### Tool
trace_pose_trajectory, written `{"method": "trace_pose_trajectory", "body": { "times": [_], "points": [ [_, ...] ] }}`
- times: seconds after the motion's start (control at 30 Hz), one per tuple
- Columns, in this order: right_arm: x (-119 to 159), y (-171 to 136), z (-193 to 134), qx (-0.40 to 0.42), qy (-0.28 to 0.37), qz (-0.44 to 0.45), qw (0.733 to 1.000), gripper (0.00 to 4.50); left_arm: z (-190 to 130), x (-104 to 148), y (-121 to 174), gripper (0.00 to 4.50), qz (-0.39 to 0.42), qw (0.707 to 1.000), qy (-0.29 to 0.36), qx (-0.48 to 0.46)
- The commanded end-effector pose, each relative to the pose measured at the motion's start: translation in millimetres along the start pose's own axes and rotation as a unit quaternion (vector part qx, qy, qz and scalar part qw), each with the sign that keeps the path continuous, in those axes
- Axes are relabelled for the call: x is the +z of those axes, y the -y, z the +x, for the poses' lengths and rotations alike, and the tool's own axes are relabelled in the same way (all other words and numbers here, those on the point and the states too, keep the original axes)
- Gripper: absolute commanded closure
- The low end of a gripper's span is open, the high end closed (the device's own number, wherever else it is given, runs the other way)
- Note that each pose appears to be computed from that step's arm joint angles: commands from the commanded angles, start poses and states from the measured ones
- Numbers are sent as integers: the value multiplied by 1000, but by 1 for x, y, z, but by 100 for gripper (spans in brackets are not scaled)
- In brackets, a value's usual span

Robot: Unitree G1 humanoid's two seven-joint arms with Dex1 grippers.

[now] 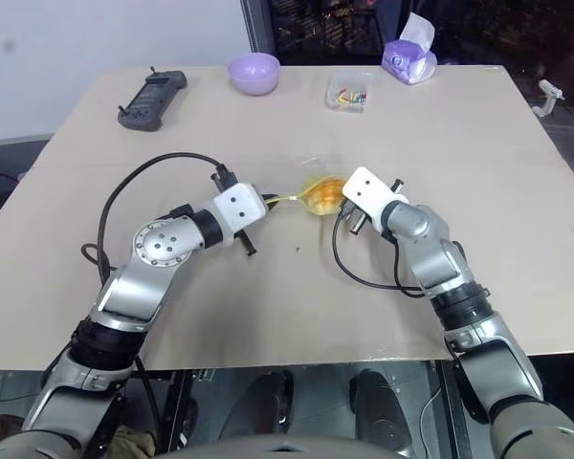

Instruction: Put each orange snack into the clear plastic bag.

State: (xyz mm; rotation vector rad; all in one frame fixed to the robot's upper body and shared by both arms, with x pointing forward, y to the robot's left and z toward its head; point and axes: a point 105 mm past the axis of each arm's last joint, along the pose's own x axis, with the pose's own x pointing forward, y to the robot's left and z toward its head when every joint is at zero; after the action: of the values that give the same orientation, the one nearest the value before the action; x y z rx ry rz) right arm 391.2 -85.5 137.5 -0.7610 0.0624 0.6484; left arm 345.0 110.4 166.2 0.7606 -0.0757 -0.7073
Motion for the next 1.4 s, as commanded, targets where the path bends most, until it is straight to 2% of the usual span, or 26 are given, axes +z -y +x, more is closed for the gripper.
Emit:
{"method": "trace_pose_trajectory", "body": {
  "times": [0.03, 0.1, 0.23, 0.37, 0.6, 0.8, 0.97, 1.1, 1.23, 1.4],
  "points": [
    [28, 2, -9, 8, 60, 45, 997, 303, -2, 12, -14, 450, -71, 997, 35, 14],
    [38, 6, -12, 12, 78, 76, 994, 303, -4, 18, -16, 450, -121, 991, 59, 4],
    [42, 15, -11, -2, 76, 67, 995, 303, -8, 21, -18, 450, -167, 982, 86, -13],
    [33, 15, -5, -6, 58, 45, 997, 303, -10, 21, -22, 450, -191, 977, 95, -14],
    [11, 1, 12, -5, 34, 72, 997, 303, -13, 20, -25, 450, -245, 964, 103, -17],
    [3, 0, 20, -12, 27, 86, 996, 303, -15, 20, -28, 450, -269, 957, 109, -18],
    [11, 5, 19, -20, 42, 92, 995, 303, -16, 17, -24, 450, -255, 962, 98, -22],
    [31, 3, 6, 10, 76, 109, 991, 303, -15, 7, -17, 450, -223, 972, 71, -20],
    [26, -7, -11, 55, 69, 93, 992, 303, -15, -4, -14, 450, -205, 978, 50, -10],
    [23, -9, -26, 54, 68, 93, 992, 303, -14, -15, -12, 450, -185, 982, 32, 3]
  ]
}}
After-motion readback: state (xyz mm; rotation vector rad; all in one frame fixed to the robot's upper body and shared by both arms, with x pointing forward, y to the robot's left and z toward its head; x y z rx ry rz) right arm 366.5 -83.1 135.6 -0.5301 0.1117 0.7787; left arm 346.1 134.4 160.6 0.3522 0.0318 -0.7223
